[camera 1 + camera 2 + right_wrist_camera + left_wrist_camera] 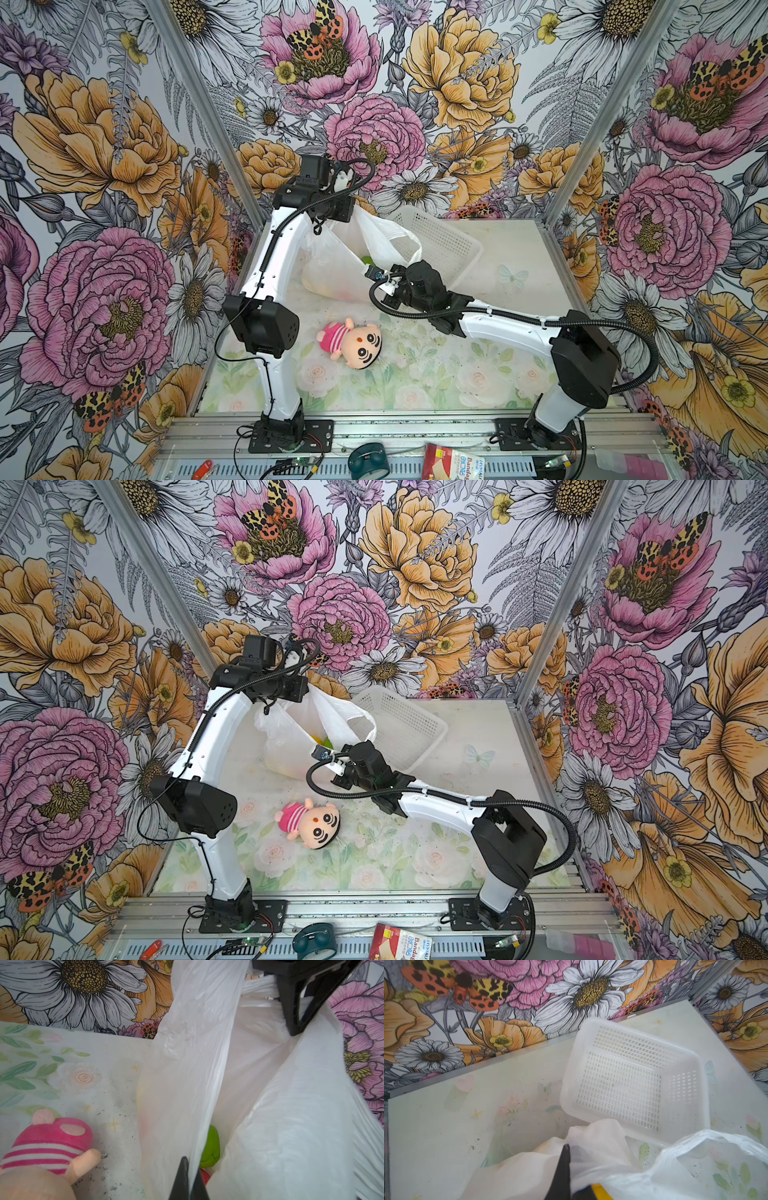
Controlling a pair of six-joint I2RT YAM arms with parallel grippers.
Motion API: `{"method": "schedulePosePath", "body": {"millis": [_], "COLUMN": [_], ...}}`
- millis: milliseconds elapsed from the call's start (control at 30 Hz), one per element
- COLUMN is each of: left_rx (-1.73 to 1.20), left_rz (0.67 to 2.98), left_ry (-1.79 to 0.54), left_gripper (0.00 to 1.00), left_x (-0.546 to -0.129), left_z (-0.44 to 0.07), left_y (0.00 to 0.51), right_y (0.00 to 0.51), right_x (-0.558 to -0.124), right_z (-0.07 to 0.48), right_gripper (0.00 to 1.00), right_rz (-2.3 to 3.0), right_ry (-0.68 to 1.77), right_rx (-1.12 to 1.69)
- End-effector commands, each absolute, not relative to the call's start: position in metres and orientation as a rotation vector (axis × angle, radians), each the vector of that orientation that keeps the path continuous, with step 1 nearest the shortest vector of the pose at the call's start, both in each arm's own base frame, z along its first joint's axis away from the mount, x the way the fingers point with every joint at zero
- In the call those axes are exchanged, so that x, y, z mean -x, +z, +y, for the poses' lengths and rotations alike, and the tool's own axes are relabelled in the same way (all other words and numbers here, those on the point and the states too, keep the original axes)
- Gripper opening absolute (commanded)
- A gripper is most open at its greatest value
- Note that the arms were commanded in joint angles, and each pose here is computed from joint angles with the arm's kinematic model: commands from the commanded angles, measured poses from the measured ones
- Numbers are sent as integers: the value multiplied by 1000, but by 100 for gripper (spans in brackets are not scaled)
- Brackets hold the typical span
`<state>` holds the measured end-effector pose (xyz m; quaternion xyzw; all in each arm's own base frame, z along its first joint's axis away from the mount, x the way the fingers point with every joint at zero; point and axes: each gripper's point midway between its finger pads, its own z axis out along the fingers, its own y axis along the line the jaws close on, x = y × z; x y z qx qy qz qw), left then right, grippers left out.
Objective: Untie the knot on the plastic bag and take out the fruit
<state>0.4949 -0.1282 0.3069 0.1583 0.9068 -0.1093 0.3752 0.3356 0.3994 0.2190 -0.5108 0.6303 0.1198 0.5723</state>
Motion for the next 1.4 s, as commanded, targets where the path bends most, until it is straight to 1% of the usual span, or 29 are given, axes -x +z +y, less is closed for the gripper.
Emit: {"method": "schedulePosePath", "body": {"millis": [0,100,133,200,233,267,300,333,400,433,567,667,767,867,967,1033,1133,1200,1233,1267,1333,1367], "left_rx": [-337,-294,-270,-252,-256,-263,-281,-298,-321,-338,-442,-506,-506,-495,-490,-495,-492,-490,-491,-492,-487,-483], "left_rz": [2196,2201,2169,2143,2139,2133,2126,2118,2109,2109,2091,2092,2095,2091,2087,2084,2087,2086,2082,2082,2080,2082], "left_ry": [-95,-127,-132,-121,-101,-86,-79,-82,-125,-161,-167,-143,-180,-221,-248,-262,-271,-272,-272,-270,-266,-264], "left_gripper": [0,0,0,0,0,0,0,0,0,0,0,0,0,0,0,0,0,0,0,0,0,0], "left_x": [-511,-503,-494,-488,-485,-481,-478,-474,-467,-463,-450,-445,-444,-443,-441,-440,-440,-439,-439,-439,-439,-440], "left_z": [-89,-89,-87,-88,-89,-91,-96,-101,-111,-117,-141,-153,-156,-156,-157,-160,-160,-159,-159,-159,-157,-155], "left_y": [335,331,343,346,343,340,335,332,328,327,327,320,320,323,326,327,326,327,329,328,330,329], "right_y": [135,125,124,123,126,128,136,145,164,174,214,236,250,245,223,213,199,188,183,179,174,171], "right_x": [-319,-310,-307,-302,-301,-299,-299,-298,-293,-289,-277,-261,-253,-268,-311,-336,-360,-363,-361,-358,-342,-331], "right_z": [379,378,378,377,375,375,375,375,375,375,379,393,413,431,434,432,430,436,441,446,461,470], "right_gripper": [0,0,0,0,2,6,19,28,41,44,54,56,59,63,64,67,71,70,65,55,9,0], "right_rz": [1660,1646,1635,1616,1611,1606,1596,1581,1553,1536,1489,1459,1467,1555,1691,1743,1793,1816,1822,1823,1795,1762], "right_ry": [337,393,400,406,408,415,424,440,472,485,531,600,614,587,420,315,234,244,257,279,344,376], "right_rx": [1388,1463,1483,1503,1496,1488,1458,1432,1392,1372,1278,1266,1231,1184,1057,969,894,918,939,968,1073,1143]}}
